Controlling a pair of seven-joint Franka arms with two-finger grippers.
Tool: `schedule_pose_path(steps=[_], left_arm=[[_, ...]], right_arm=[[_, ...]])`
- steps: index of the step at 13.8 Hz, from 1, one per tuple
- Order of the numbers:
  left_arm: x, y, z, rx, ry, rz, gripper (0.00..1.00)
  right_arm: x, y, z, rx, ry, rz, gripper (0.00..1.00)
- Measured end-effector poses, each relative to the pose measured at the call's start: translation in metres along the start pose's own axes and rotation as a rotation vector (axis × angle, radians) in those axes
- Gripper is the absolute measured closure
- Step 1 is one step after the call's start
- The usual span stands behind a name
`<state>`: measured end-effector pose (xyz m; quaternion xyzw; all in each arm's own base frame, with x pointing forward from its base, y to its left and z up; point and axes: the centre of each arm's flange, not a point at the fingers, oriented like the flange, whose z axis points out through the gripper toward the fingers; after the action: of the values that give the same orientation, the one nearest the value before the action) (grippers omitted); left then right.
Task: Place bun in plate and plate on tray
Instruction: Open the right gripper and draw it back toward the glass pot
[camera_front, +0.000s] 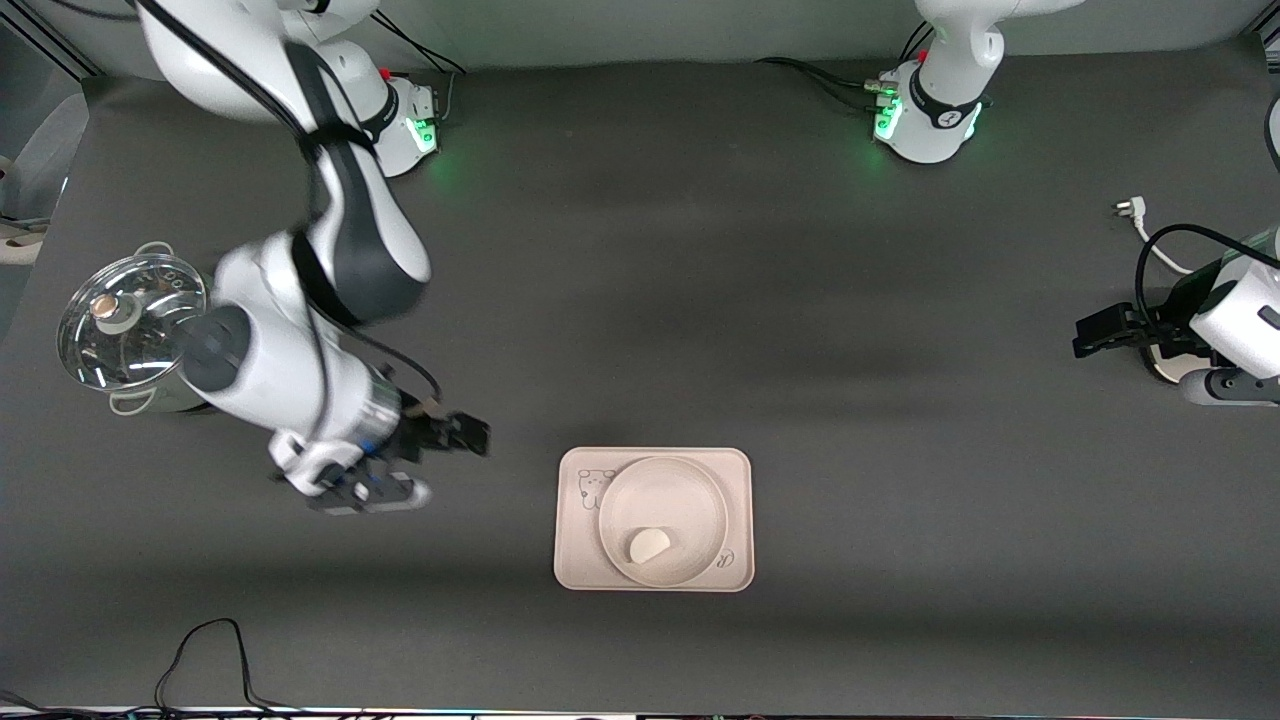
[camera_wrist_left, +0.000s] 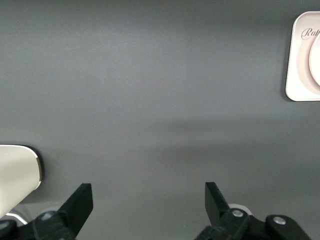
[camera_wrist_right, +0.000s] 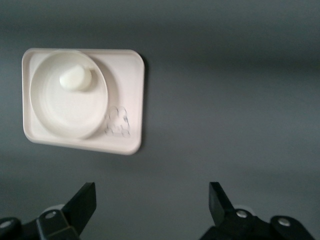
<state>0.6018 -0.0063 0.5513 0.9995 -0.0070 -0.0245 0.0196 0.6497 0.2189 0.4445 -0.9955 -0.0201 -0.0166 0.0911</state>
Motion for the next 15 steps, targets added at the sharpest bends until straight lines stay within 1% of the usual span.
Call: schedule_pose_path(steps=[2, 5, 7, 9, 12, 15], left_arm=[[0.0, 0.0, 0.0, 0.0, 0.0, 0.0, 0.0], [0.0, 0.0, 0.0, 0.0, 0.0, 0.0, 0.0], [0.0, 0.0, 0.0, 0.0, 0.0, 0.0, 0.0], [0.0, -0.001, 0.0, 0.0, 0.0, -0.001, 0.0], [0.0, -0.001, 0.001, 0.0, -0.001, -0.002, 0.0], [0.0, -0.001, 0.001, 0.0, -0.001, -0.002, 0.0]], right_arm=[[-0.03, 0.019, -0.037, -0.007, 0.008, -0.014, 0.0], [-0.056, 0.042, -0.076, -0.059, 0.013, -0.027, 0.0], [-0.061, 0.063, -0.099, -0.081, 0.016, -0.012, 0.0], [-0.063, 0.086, -0.119, -0.115, 0.029, -0.001, 0.0], [-0.062, 0.089, -0.142, -0.121, 0.056, -0.001, 0.0], [-0.061, 0.091, -0.148, -0.125, 0.068, 0.002, 0.0]])
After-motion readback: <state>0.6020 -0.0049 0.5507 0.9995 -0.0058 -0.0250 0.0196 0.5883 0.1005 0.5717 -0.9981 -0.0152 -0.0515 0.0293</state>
